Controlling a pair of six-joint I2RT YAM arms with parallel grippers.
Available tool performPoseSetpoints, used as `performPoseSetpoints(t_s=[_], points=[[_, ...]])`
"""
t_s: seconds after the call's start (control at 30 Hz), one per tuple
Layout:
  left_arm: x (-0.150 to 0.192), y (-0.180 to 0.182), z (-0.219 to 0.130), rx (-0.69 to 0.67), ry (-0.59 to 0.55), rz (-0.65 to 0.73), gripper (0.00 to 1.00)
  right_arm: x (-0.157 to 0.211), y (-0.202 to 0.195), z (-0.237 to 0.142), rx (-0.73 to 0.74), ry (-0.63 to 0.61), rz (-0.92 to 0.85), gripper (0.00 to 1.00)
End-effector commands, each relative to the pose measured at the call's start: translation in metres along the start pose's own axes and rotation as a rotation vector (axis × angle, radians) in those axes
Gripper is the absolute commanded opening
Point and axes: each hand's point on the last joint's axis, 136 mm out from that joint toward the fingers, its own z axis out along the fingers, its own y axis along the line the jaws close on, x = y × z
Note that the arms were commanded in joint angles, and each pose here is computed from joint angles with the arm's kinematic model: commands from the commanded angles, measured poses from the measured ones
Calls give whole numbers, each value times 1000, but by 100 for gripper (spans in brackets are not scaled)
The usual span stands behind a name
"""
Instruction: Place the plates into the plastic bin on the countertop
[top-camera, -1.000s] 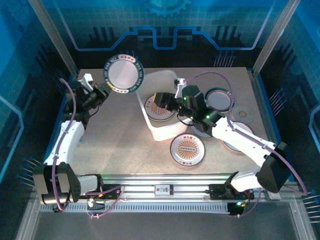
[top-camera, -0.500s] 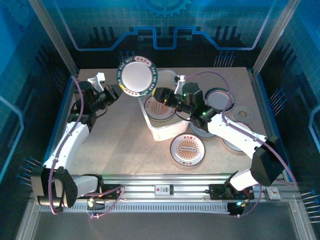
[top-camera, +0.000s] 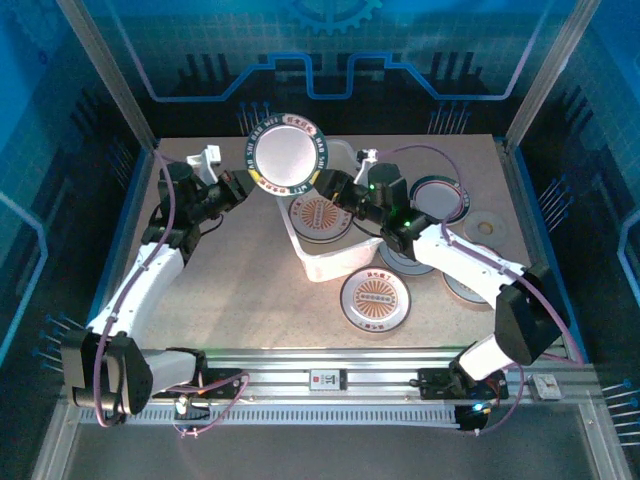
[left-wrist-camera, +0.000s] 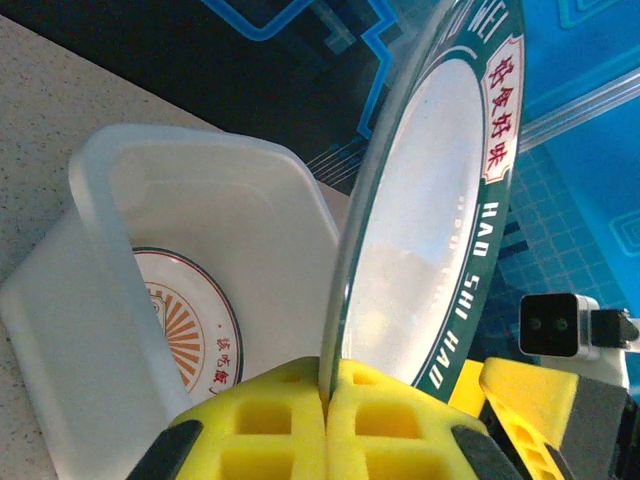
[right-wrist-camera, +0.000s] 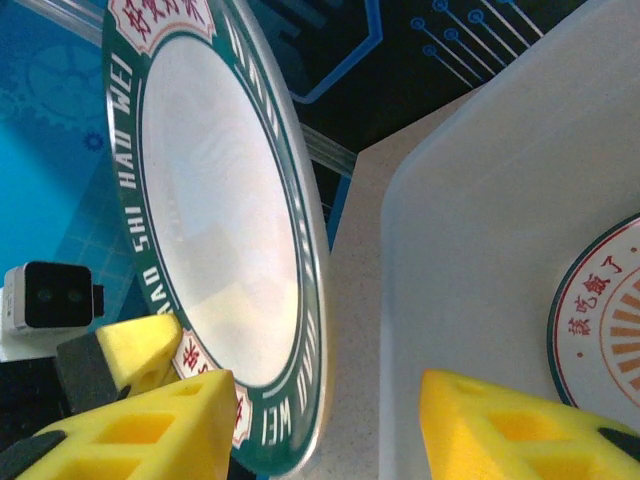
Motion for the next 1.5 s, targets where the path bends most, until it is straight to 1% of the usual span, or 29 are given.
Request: performPoseSetpoints(t_s=[0.0,0.1,0.13,0.23,0.4,0.53,0.63,0.77,0.87,0.9,1.0,1.1,1.2,1.33,1.47], points=[[-12,-33,-1,92,-31,92,0,-8,-1,4,-27,-30,30,51],[-8,-34,0,94,-20,98,0,-7,-4,6,-35,-34,57,47],[-7,-33,1,92,-17,100,0,-7,-4,6,-44,-39,63,43],[-4,-31,3,81,-14,106,0,-8,-6,6,-48,-41,84,38],[-1,-30,5,63,-13,121,0,-9,-9,3,-48,-49,97,26],[1,-33,6,52,-7,140,0,-7,-10,2,-46,-45,102,21],[4,-33,7,38,2,154,0,-5,-12,2,-37,-39,111,13],[7,-34,8,37,10,160,1,-5,-13,2,-35,-41,117,13],[8,-35,8,35,12,166,6,-5,-13,1,-32,-44,117,11],[8,-36,8,35,13,169,7,-6,-13,1,-32,-48,116,9],[9,-35,9,29,12,170,16,-9,-12,-2,-30,-60,113,7],[8,-34,9,24,10,173,28,-12,-12,-6,-26,-79,115,6],[7,-34,11,21,12,175,32,-16,-14,-11,-14,-98,112,5],[7,-32,15,17,20,179,48,-21,-23,-19,16,-125,119,5],[1,-34,14,3,5,203,56,-27,-33,-29,57,-153,118,5]])
